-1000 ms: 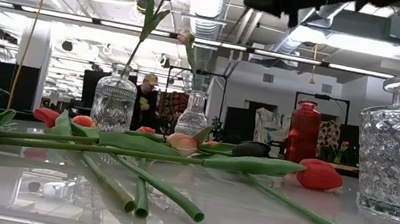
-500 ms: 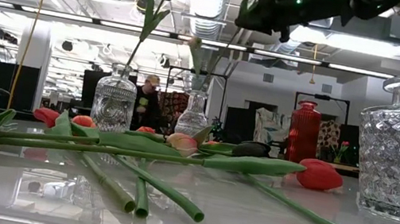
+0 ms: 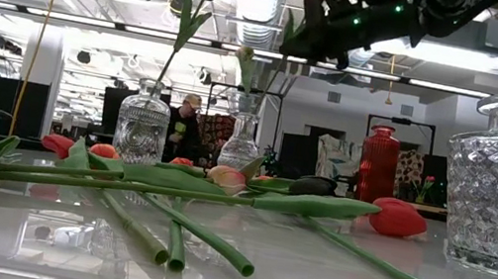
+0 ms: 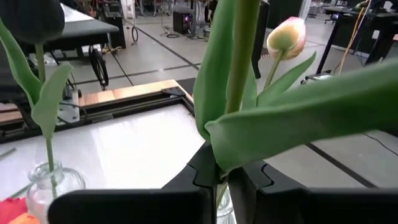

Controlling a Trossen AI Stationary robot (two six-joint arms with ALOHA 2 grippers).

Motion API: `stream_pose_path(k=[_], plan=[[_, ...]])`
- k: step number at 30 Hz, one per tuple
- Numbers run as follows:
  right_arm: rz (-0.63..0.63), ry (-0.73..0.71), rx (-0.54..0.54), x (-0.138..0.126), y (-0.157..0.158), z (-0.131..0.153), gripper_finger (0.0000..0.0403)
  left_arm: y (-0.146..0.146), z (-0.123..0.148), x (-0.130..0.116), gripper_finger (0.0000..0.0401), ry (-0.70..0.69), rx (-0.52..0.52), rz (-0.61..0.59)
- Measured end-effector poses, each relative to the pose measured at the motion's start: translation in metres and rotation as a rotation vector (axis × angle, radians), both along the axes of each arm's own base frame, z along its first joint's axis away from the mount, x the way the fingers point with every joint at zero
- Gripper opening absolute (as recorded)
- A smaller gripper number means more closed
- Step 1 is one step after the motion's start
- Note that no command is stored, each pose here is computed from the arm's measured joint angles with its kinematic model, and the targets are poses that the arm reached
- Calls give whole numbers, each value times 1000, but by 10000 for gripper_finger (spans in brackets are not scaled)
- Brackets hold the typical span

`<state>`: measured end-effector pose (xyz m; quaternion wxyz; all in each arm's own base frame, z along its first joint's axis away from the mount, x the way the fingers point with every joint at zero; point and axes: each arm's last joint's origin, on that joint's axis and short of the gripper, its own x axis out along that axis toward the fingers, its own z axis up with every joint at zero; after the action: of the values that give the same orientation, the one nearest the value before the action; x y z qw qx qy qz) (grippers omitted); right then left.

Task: Sort flowers into vase by color
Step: Put the pink tulip into the top transparent vase, then put the red tulip into the red vase

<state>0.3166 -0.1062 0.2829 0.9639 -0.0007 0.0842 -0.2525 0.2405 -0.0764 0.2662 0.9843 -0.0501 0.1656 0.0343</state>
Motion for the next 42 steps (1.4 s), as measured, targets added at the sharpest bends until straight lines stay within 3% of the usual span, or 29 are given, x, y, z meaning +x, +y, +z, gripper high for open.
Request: stream_pose_path(k=[7,15,23,35,42], plan=[[-10,-29,31,-2,-1,3,73,0,0,0,151,4,1,0],[-13,3,50,-3,-1,-1,156,0,0,0,151,4,1,0],[-32,37,135,-6,0,-5,222,0,0,0,151,5,-1,-8],[-19,139,108,-40,12,19,229,-2,-17,-8,151,206,-148,-63],[-6,201,125,-66,25,32,228,-3,-29,-17,151,371,-157,-145]])
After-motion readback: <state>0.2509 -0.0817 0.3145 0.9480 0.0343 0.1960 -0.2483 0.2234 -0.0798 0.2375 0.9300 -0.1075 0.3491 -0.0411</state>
